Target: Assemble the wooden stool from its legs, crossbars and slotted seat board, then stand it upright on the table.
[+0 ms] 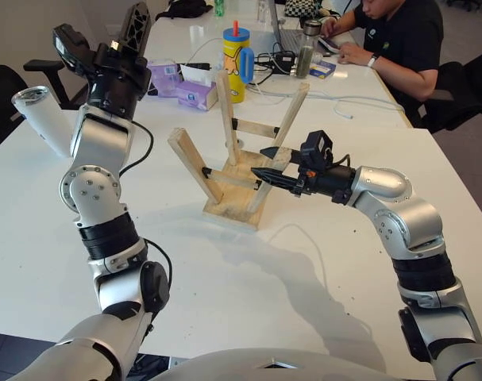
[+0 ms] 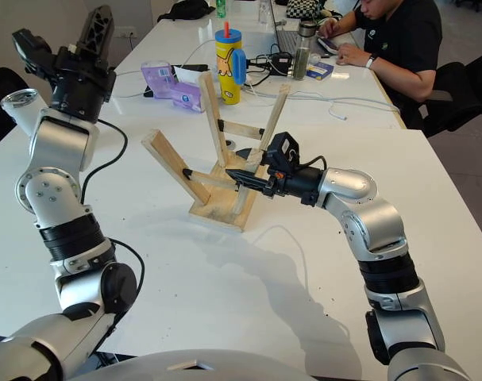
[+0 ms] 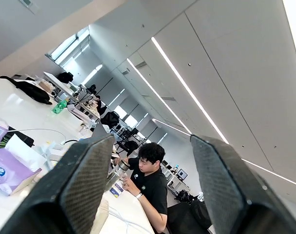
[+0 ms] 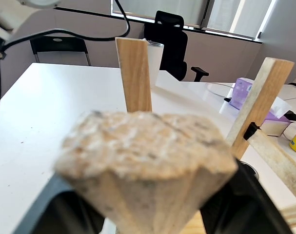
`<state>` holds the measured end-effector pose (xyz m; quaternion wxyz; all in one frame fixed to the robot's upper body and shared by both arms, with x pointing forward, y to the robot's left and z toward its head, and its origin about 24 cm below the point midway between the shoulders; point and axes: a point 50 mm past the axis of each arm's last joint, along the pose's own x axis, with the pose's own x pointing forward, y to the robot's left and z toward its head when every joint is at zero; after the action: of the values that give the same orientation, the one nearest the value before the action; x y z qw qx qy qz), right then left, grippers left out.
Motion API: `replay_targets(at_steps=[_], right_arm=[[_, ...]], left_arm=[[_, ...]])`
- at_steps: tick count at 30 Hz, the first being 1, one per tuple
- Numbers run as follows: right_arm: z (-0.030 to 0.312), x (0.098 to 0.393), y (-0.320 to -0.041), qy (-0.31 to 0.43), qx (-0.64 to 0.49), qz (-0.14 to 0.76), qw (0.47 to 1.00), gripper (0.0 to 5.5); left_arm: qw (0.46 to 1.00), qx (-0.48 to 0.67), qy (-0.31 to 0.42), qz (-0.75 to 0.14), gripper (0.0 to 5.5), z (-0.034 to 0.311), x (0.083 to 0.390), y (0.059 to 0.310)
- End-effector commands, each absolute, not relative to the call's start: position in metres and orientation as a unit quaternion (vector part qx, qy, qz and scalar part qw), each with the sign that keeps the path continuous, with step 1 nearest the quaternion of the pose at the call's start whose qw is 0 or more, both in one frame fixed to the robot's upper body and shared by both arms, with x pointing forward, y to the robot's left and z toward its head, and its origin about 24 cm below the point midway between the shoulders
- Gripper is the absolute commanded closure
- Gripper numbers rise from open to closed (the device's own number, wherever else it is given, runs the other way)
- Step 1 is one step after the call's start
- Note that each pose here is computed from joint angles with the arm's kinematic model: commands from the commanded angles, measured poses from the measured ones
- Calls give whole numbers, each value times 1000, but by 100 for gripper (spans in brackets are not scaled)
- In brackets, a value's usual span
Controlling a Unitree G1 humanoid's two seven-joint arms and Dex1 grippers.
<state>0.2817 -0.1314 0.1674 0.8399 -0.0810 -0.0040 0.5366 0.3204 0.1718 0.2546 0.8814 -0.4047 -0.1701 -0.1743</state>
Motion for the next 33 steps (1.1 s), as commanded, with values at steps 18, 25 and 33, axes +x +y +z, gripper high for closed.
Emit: replay_targets(at_steps=[18, 25, 33], right_arm=[[138, 278, -127, 72, -89, 548, 829, 296], [145, 285, -126, 45, -87, 526, 845, 249], [190, 270, -121, -29, -34, 590, 806, 249]], left_arm=[[933, -326, -19, -155, 260, 170, 331, 121], [923, -288, -227, -118, 260, 248, 316, 160], [937, -259, -227, -54, 260, 237, 315, 197]])
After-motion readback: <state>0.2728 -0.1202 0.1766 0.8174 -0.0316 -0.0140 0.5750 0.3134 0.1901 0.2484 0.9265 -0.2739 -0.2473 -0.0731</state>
